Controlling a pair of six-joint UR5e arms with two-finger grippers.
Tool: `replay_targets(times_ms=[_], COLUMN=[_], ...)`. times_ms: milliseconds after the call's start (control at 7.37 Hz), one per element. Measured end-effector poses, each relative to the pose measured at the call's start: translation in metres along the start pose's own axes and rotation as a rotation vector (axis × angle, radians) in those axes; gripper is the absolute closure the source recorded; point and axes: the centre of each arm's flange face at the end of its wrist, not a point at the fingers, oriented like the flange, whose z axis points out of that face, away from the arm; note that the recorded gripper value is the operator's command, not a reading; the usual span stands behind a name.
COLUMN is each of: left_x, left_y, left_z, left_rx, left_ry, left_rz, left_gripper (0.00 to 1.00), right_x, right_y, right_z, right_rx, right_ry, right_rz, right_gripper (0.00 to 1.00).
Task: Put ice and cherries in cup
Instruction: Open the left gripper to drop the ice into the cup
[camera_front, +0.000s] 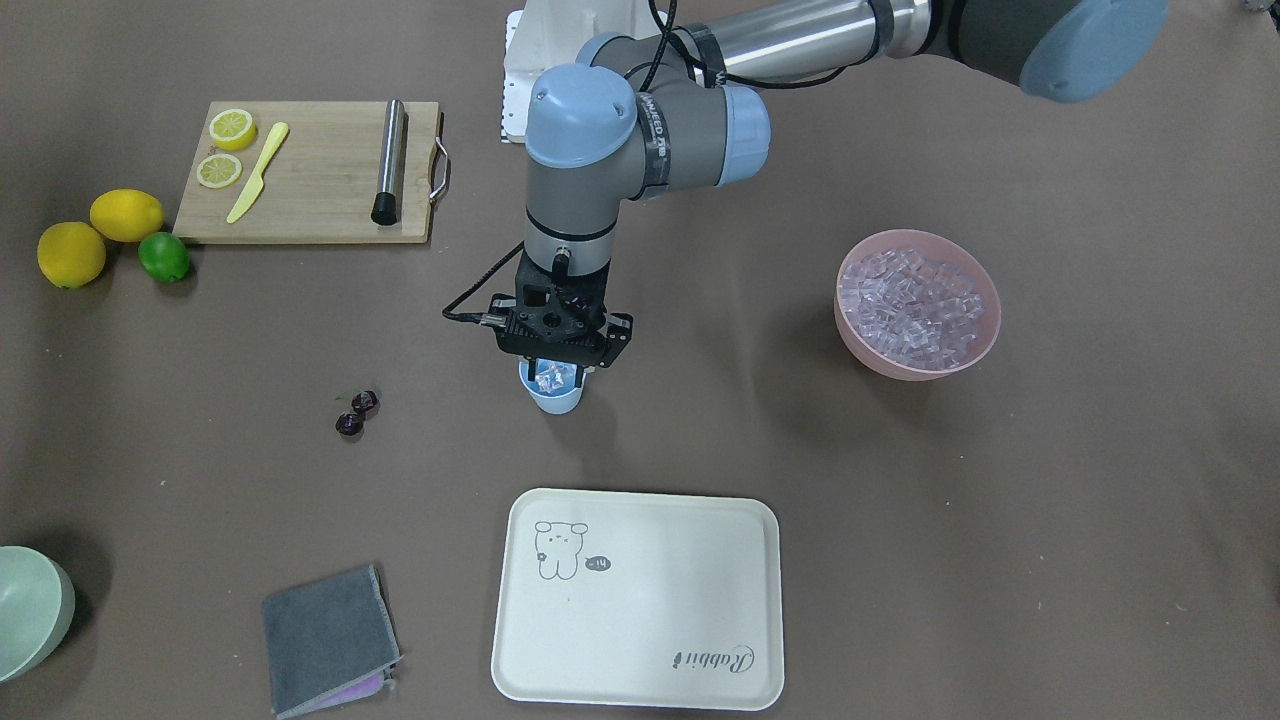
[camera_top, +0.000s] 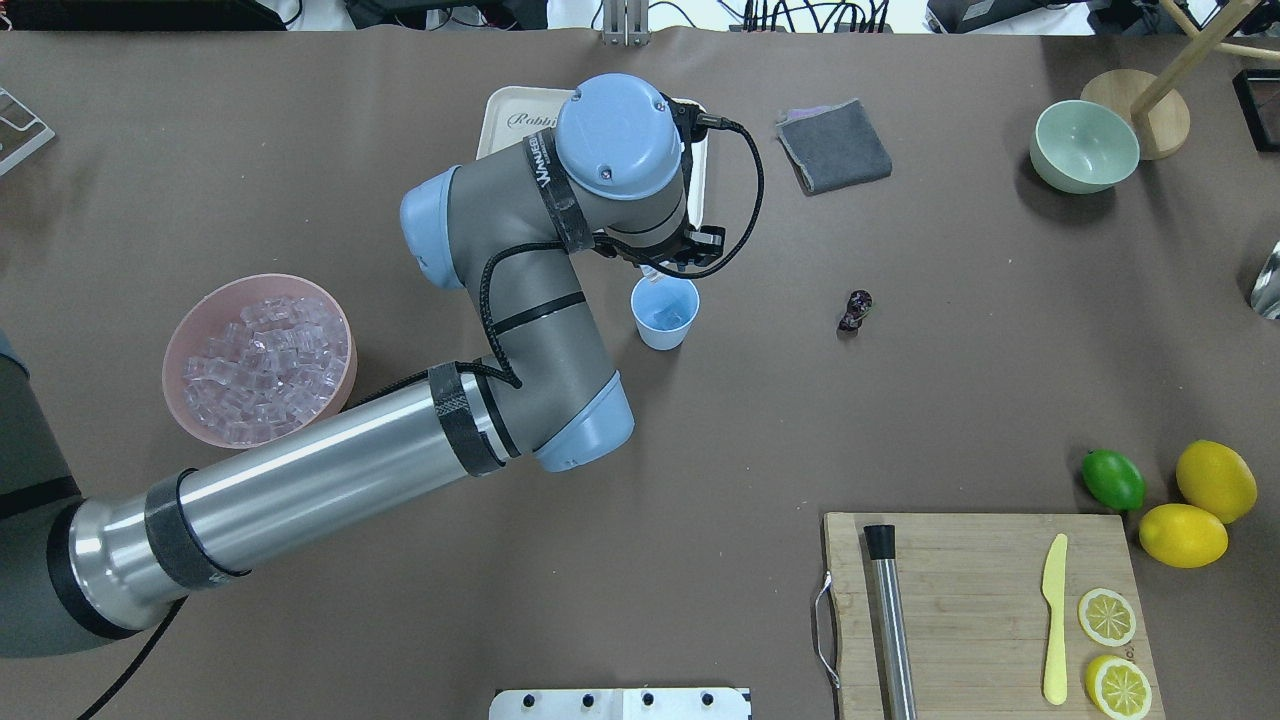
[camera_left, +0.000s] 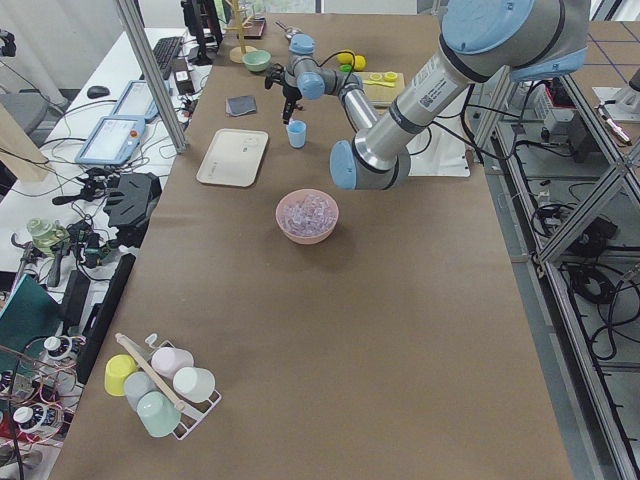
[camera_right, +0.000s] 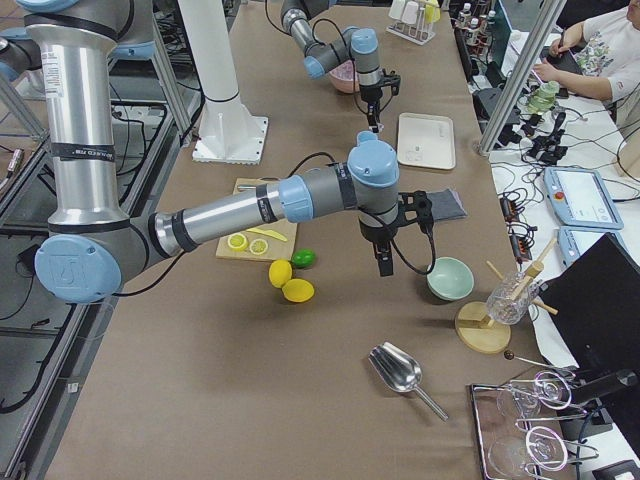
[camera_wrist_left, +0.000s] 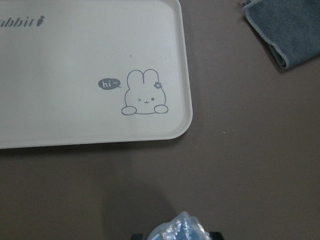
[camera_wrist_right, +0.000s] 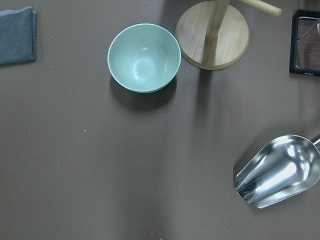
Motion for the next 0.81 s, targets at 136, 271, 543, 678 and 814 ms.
replay_targets(times_ms=[136, 271, 543, 678, 814], left_x=[0.001, 0.002, 0.005, -0.006, -0.044], left_y=[0.003, 0.005, 0.007, 0.002, -0.009], left_z=[0.002, 0.003, -0.001, -0.014, -0.029], left_rx=[-0.003, -0.005, 0.001, 0.002, -0.014], left_ry=[0.0, 0.002, 0.017, 0.035, 0.048], left_rz=[0.003, 0.004, 0.009, 0.005, -0.013], left_gripper=[0.15, 0.02, 0.02, 0.02, 0.02], right_x=[0.001, 0.001, 0.002, -0.002, -0.018], right_y=[0.001, 0.002, 0.003, 0.001, -0.008], right_z=[0.001, 0.001, 0.002, 0.001, 0.003], right_rx=[-0.001, -0.002, -0.003, -0.002, -0.003], right_ry=[-0.001, -0.002, -0.003, -0.009, -0.026], right_rz=[0.002, 0.003, 0.004, 0.006, 0.018], right_gripper=[0.0, 0.0, 0.01, 0.01, 0.01])
